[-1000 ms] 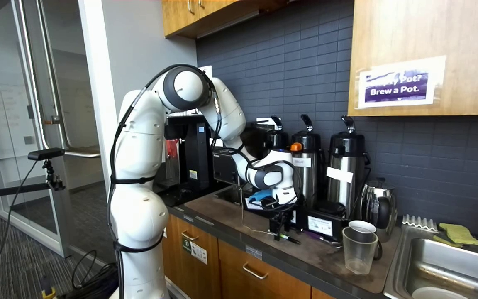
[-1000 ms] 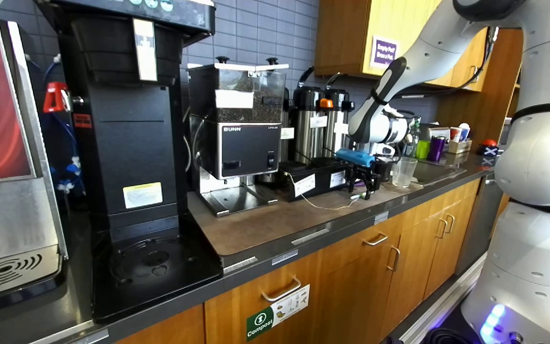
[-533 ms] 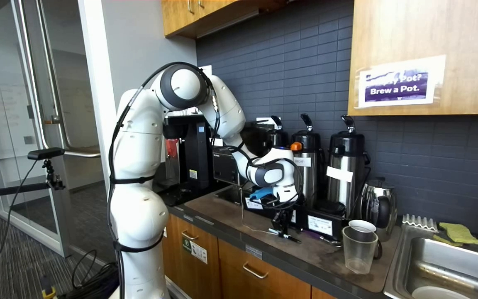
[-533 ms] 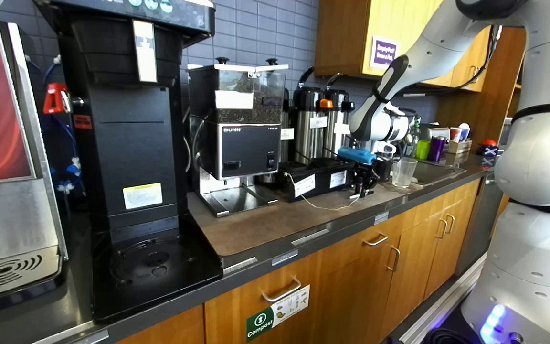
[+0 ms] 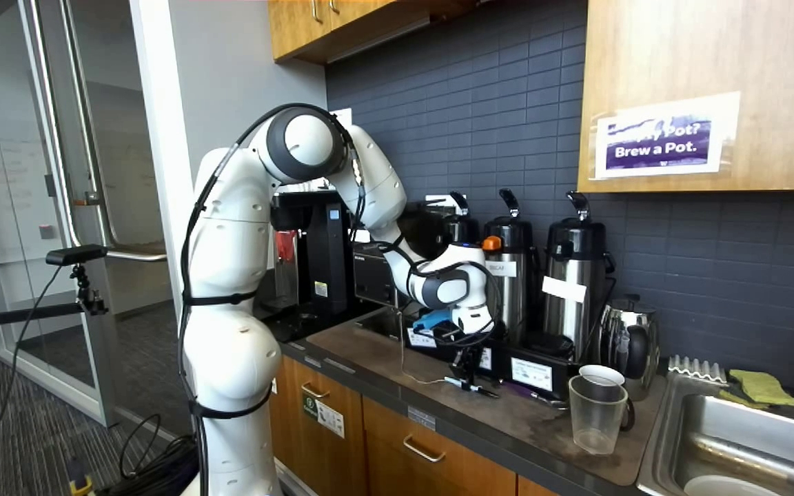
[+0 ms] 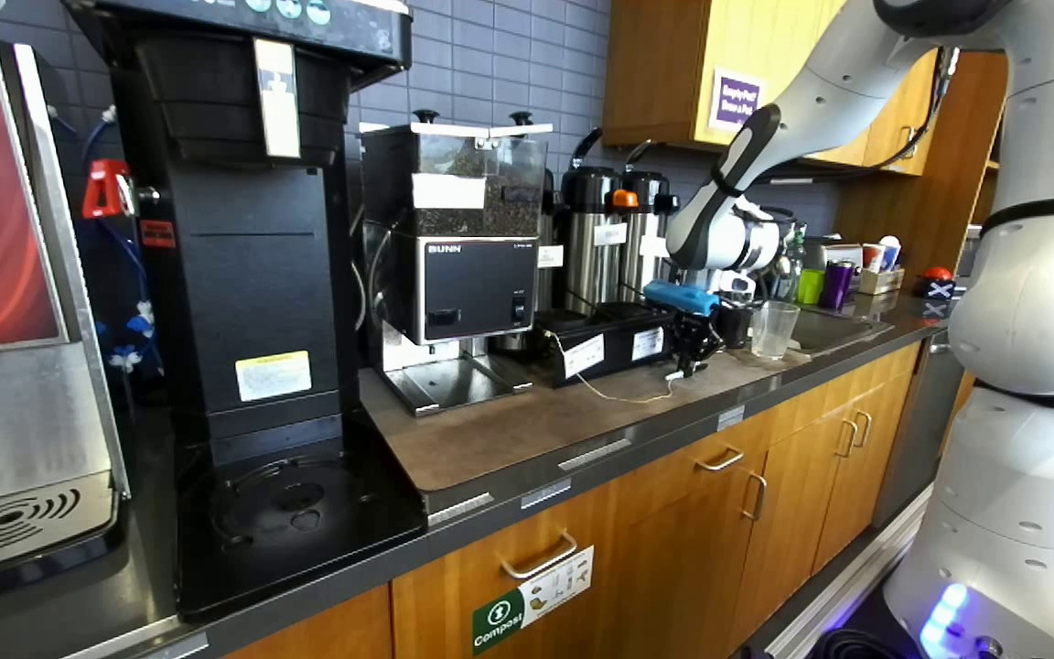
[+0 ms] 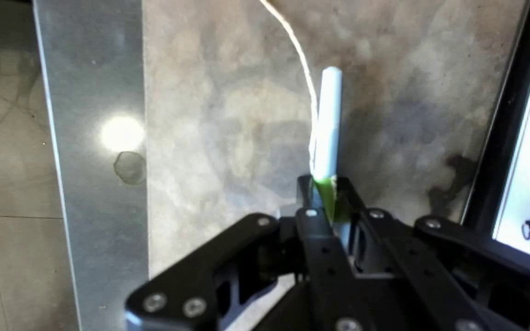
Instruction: Pick up the black marker from the counter and put it in the black bowl in the middle
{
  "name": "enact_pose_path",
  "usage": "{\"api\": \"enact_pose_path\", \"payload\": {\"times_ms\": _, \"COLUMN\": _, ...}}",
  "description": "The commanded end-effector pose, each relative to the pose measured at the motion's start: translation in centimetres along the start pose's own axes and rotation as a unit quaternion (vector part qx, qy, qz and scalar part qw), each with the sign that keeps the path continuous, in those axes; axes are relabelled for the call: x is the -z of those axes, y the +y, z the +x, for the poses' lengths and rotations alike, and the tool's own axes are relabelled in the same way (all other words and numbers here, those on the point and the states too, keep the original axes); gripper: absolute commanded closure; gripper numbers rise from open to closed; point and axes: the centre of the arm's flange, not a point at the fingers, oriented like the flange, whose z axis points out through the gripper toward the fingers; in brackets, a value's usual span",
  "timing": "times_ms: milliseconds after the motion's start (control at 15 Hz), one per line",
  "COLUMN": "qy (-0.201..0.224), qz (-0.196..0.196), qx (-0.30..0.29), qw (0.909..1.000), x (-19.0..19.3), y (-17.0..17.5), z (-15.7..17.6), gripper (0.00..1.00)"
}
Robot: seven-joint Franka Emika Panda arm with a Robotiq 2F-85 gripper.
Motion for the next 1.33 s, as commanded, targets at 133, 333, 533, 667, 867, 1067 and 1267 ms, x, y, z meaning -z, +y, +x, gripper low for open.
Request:
{"api": "enact_pose_path", "payload": {"times_ms": 133, "qy": -0.010, "qz": 0.016, "qx": 0.035, "qw": 0.9992, "x": 2.3, "y": 0.1, "z": -3.0, "gripper": 0.97}}
{"api": "enact_pose_path", "payload": {"times_ms": 333, "qy": -0.014, "qz": 0.021, "qx": 0.050, "qw": 0.9984, "x": 3.5, "y": 0.4, "z": -3.8, "gripper": 0.97}}
{"api": "enact_pose_path", "payload": {"times_ms": 533, "qy": -0.018, "qz": 0.024, "qx": 0.074, "qw": 0.9968, "x": 5.0, "y": 1.2, "z": -4.9, "gripper": 0.97}}
{"api": "enact_pose_path", "payload": {"times_ms": 667, "qy": -0.022, "qz": 0.026, "qx": 0.092, "qw": 0.9952, "x": 6.0, "y": 1.8, "z": -5.7, "gripper": 0.97}}
{"api": "enact_pose_path", "payload": {"times_ms": 867, "qy": -0.028, "qz": 0.030, "qx": 0.134, "qw": 0.9902, "x": 7.4, "y": 2.5, "z": -7.3, "gripper": 0.97}}
{"api": "enact_pose_path", "payload": {"times_ms": 1067, "qy": -0.030, "qz": 0.032, "qx": 0.186, "qw": 0.9815, "x": 9.0, "y": 3.0, "z": -9.0, "gripper": 0.97}}
{"api": "enact_pose_path", "payload": {"times_ms": 1267, "qy": -0.025, "qz": 0.033, "qx": 0.244, "qw": 0.9689, "x": 10.6, "y": 3.3, "z": -10.6, "gripper": 0.97}}
